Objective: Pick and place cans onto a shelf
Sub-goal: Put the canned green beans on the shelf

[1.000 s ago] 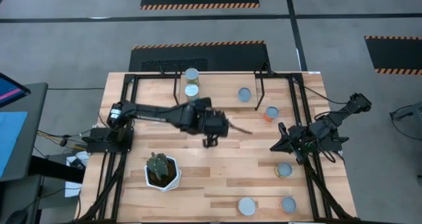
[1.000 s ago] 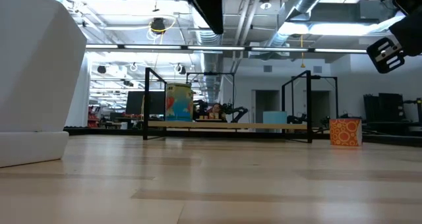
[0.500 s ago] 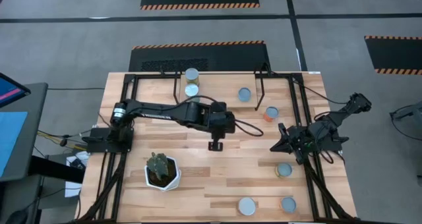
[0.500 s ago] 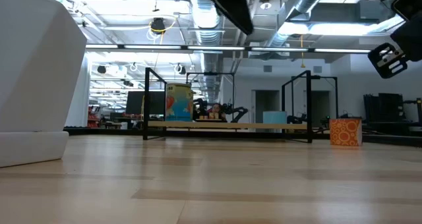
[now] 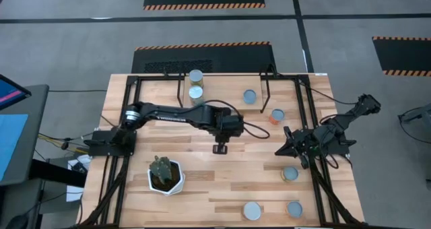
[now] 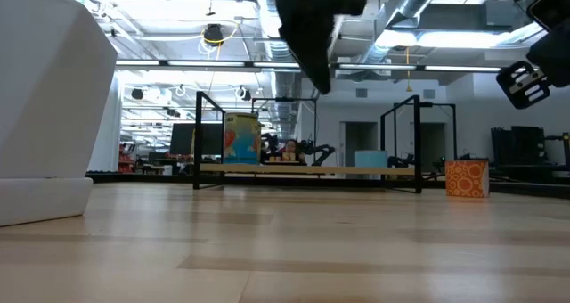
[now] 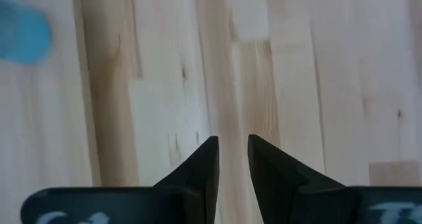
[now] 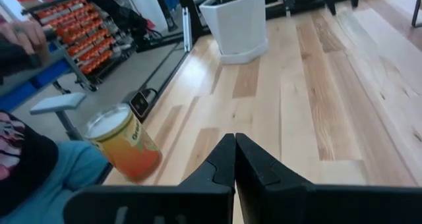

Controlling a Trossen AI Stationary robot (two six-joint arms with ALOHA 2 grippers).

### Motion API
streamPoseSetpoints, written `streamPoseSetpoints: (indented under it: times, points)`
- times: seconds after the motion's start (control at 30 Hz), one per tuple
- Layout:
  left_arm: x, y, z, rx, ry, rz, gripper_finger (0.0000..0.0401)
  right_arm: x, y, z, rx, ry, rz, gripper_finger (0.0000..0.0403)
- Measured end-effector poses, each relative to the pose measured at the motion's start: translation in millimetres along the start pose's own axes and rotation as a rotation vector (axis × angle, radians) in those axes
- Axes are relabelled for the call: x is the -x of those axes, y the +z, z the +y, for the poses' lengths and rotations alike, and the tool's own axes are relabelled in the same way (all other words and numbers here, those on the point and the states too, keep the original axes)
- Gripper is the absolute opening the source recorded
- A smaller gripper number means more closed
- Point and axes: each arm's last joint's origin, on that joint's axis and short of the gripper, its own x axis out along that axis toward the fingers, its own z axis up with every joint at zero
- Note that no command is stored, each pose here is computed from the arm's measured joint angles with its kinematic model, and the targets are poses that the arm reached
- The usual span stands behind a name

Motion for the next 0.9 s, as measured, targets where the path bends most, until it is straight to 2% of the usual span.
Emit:
streamPoseSetpoints:
  times: [0.13,0.2,0.37,0.5,0.57,0.73,0.9]
  points:
    - [-10,0,-5,-0.001,-0.006,0.015,0.0071,0,0,0,0.001,-0.001,0.002,0.0024]
    - [-14,6,-9,-0.017,-0.013,-0.032,0.0071,0,0,0,0.002,-0.001,0.004,0.0024]
    - [-28,11,-18,-0.04,-0.116,-0.059,0.0071,0,-1,0,0.004,-0.004,0.009,0.0024]
    - [-38,15,-25,-0.054,-0.115,-0.075,0.0071,0,-1,0,0.019,-0.003,0.008,0.0024]
    - [-40,11,-29,-0.069,-0.121,-0.037,0.0071,0,0,0,0.031,0.0,0.001,0.0024]
    - [-43,13,-34,-0.094,-0.126,-0.049,0.0071,-1,3,1,0.087,0.008,-0.021,0.0024]
    - [-43,15,-32,-0.087,-0.121,-0.066,0.0071,1,15,7,0.207,0.041,-0.112,0.0024]
